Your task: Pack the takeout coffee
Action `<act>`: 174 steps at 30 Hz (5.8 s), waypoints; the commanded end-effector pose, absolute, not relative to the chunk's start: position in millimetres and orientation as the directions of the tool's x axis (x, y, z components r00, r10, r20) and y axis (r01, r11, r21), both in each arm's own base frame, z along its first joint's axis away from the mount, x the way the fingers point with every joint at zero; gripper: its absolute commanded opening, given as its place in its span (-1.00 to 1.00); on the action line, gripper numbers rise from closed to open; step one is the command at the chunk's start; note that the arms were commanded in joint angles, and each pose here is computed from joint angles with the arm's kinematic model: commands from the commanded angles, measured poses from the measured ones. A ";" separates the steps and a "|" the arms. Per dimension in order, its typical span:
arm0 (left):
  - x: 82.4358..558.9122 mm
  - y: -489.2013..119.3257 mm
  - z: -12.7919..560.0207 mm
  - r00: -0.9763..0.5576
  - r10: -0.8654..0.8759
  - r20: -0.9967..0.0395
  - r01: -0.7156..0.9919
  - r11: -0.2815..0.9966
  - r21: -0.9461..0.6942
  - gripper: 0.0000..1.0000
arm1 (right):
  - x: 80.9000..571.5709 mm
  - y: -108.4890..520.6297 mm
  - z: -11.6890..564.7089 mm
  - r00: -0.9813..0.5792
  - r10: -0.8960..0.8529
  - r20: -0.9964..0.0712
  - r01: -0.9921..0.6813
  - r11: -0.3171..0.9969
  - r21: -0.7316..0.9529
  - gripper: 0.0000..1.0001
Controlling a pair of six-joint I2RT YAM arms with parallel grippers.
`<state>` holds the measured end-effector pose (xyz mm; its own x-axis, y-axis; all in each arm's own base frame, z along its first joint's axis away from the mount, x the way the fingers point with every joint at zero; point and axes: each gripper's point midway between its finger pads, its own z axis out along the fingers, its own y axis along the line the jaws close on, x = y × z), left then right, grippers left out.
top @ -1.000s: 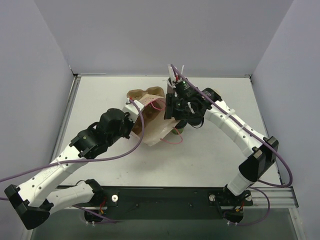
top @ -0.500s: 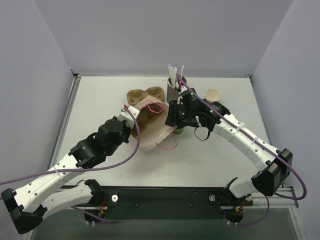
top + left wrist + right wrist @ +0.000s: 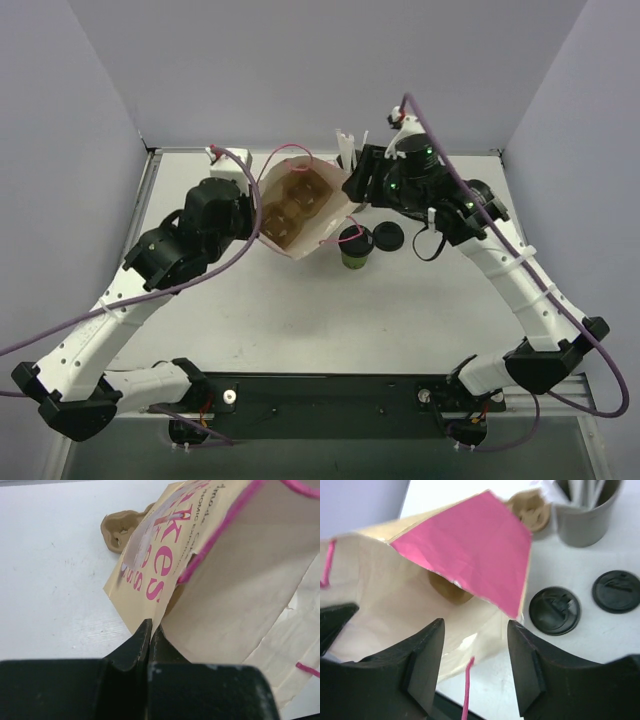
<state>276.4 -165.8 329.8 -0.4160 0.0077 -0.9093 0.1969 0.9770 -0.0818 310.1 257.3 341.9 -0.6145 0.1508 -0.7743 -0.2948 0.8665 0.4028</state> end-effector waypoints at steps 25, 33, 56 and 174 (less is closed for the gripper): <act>260.5 -154.7 257.9 -0.703 -0.243 -0.668 -0.064 0.957 -0.282 -1.00 | 318.0 202.5 205.2 -0.905 0.033 -0.425 -0.022 0.992 0.125 0.16; 269.5 -157.0 273.1 -0.664 -0.211 -0.717 -0.006 0.961 -0.276 -1.00 | 326.9 212.9 181.0 -0.930 -0.018 -0.367 -0.049 0.996 0.075 0.53; 273.1 -138.8 275.2 -0.647 -0.184 -0.740 0.009 0.969 -0.249 -1.00 | 361.3 211.0 139.7 -0.925 -0.051 -0.377 -0.086 0.993 0.076 0.04; 292.5 -129.9 281.5 -0.653 -0.205 -0.729 -0.016 0.966 -0.257 -1.00 | 363.9 215.7 128.4 -0.838 -0.331 -0.434 -0.366 0.931 -0.003 0.85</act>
